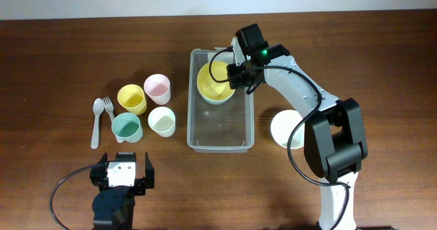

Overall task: Pack container
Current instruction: 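Press the yellow bowl down into the stack with the right gripper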

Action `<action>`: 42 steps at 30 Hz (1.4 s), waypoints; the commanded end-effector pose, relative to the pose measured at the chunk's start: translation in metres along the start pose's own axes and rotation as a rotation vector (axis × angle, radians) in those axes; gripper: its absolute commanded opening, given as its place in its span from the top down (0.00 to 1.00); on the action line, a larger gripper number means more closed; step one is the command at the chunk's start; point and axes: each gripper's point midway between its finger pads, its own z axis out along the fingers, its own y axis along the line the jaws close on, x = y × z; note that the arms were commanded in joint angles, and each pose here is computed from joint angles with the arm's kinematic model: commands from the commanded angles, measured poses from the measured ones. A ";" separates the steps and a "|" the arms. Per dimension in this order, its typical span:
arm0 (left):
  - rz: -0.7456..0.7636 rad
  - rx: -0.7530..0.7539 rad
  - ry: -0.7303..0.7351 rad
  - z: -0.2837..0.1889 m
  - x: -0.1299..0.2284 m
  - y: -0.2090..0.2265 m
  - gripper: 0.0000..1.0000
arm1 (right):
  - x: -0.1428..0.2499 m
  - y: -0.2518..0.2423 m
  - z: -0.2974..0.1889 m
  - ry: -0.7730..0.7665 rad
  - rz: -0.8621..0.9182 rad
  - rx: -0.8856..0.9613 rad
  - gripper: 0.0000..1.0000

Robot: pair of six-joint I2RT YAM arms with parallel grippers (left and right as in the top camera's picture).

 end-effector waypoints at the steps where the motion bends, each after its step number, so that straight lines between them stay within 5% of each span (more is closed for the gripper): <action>1: -0.011 0.001 0.000 0.001 0.002 0.000 0.00 | 0.005 0.001 -0.006 0.020 0.003 0.014 0.96; 4: -0.010 0.001 0.000 0.001 0.002 0.000 0.00 | 0.004 0.002 -0.013 0.014 0.001 0.014 0.95; 11: -0.010 0.001 0.000 0.001 0.002 0.000 0.00 | -0.023 0.011 -0.035 -0.055 -0.017 0.002 0.71; 18: -0.011 0.001 0.000 0.001 0.002 0.000 0.00 | -0.050 0.029 -0.077 -0.109 -0.034 -0.011 0.72; 27: -0.010 0.001 0.000 0.001 0.002 0.000 0.00 | -0.032 0.047 -0.083 -0.030 -0.038 -0.081 0.76; 42: -0.010 0.001 0.000 0.001 0.002 0.000 0.00 | -0.011 0.066 0.014 0.078 -0.057 -0.101 0.80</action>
